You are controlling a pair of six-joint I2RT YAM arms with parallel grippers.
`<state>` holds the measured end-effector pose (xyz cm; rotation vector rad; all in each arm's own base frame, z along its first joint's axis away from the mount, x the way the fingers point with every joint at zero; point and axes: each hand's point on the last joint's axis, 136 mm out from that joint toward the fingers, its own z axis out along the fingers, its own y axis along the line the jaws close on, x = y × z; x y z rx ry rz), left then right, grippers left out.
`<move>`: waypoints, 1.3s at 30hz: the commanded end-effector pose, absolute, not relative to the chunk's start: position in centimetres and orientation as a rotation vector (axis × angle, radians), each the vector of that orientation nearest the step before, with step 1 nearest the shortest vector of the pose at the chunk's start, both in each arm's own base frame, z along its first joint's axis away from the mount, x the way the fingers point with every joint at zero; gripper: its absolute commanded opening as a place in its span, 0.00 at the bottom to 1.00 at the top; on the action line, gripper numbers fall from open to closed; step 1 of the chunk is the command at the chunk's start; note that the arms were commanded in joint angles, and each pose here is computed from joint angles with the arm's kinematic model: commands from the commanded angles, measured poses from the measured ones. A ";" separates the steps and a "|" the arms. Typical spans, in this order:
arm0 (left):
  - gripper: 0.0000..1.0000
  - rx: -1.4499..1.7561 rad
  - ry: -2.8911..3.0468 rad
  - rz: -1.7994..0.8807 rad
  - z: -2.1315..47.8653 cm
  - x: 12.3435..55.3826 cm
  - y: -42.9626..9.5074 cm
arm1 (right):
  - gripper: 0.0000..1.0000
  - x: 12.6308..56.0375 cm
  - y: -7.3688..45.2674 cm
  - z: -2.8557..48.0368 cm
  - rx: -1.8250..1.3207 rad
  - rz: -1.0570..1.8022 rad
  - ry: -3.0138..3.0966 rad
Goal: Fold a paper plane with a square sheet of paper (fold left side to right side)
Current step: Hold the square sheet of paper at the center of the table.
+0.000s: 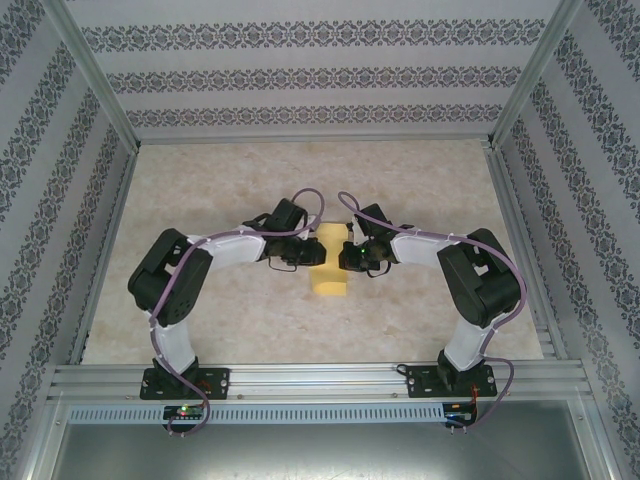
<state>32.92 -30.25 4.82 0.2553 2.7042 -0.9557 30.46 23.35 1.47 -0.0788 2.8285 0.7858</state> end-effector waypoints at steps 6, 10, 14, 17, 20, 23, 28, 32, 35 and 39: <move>0.24 0.256 2.762 -0.890 2.3 32.8 -30.6 | 0.00 28.0 21.6 -1.4 -0.069 0.652 2.968; 0.24 0.254 2.804 -0.834 1.1 31.8 -29.7 | 0.00 29.0 22.8 0.4 -0.091 0.769 2.880; 0.24 0.246 2.824 -0.823 0.4 31.1 -29.5 | 0.00 31.0 23.5 3.7 -0.084 0.908 2.750; 0.24 0.251 2.830 -0.808 0.0 30.9 -29.5 | 0.00 32.6 23.7 6.0 -0.075 0.980 2.659; 0.24 0.253 2.834 -0.802 -0.1 30.8 -29.5 | 0.00 34.1 24.1 6.9 -0.070 1.035 2.614; 0.24 0.257 2.838 -0.792 -0.2 30.8 -29.5 | 0.00 35.4 24.9 7.0 -0.072 1.065 2.582; 0.23 0.266 2.838 -0.786 0.0 30.8 -29.6 | 0.00 37.1 26.2 5.7 -0.059 1.098 2.591; 0.23 0.275 2.838 -0.785 0.2 30.8 -29.7 | 0.00 37.3 26.5 3.7 -0.038 1.078 2.648; 0.24 0.285 2.816 -0.790 1.0 31.0 -29.8 | 0.00 37.0 26.1 1.8 0.006 1.039 2.711; 0.28 0.305 2.776 -0.812 2.8 31.2 -30.0 | 0.00 36.2 25.2 -0.4 0.048 0.966 2.793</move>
